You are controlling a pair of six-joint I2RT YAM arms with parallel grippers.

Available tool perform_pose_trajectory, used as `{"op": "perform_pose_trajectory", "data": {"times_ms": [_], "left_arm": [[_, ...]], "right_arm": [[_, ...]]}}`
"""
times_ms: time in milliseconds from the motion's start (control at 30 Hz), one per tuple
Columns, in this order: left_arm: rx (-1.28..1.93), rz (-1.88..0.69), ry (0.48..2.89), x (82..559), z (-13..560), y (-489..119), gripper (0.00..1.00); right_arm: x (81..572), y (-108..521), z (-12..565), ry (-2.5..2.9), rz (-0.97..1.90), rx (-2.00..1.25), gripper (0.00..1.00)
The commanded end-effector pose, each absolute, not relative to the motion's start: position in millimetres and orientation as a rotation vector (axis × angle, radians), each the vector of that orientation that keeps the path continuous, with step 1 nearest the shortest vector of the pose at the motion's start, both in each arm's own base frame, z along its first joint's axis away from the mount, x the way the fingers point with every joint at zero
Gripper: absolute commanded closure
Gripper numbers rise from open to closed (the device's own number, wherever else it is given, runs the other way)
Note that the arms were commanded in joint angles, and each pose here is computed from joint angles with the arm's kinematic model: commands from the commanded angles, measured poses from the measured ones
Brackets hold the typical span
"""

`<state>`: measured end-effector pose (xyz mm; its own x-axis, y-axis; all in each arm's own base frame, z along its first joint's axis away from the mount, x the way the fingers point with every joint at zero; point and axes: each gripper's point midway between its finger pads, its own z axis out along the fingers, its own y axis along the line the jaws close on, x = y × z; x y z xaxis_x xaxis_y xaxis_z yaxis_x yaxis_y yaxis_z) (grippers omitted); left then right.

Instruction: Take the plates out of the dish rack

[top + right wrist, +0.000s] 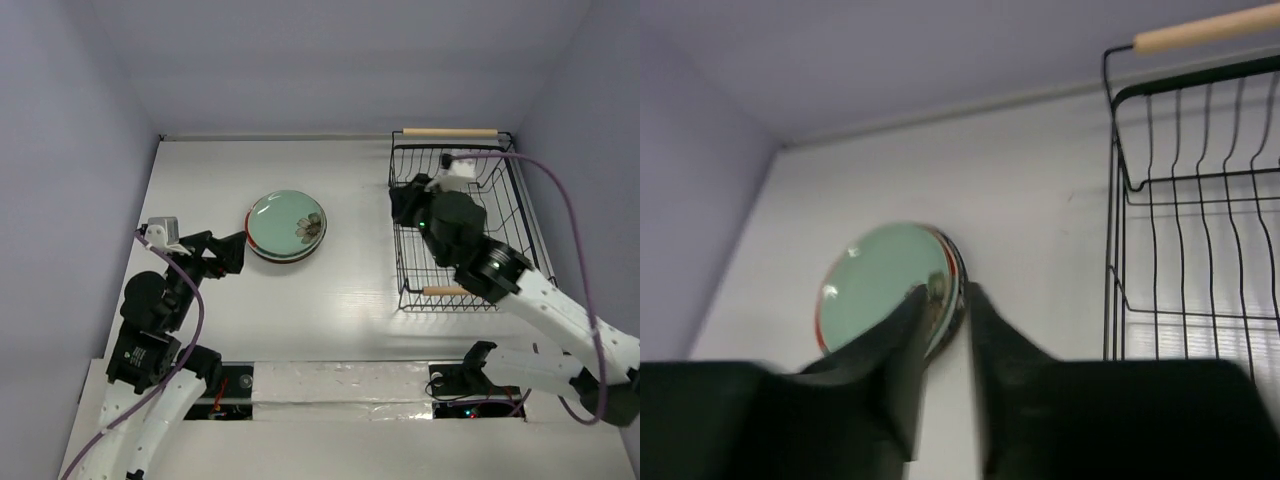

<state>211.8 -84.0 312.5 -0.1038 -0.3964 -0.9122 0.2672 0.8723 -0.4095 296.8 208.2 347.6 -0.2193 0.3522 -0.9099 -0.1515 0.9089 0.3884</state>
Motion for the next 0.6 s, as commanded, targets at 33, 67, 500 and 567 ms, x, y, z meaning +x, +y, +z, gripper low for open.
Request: {"op": "perform_pose_trajectory", "data": {"times_ms": [33,67,500,567], "left_arm": [[-0.106,-0.571,1.507,213.5,344.0,-83.0,0.14],[-0.109,-0.568,1.5,212.7,347.8,-81.8,0.14],[-0.144,-0.493,1.4,192.5,387.5,-57.3,0.14],[-0.138,-0.501,1.412,194.7,379.4,-60.3,0.11]], "right_arm": [[269.5,133.4,379.6,1.569,0.364,0.313,0.48],[263.3,122.4,382.5,1.55,0.363,0.338,0.27],[222.0,58.8,373.0,1.433,0.413,0.502,0.1],[223.7,62.7,371.1,1.447,0.417,0.499,0.1]]}}
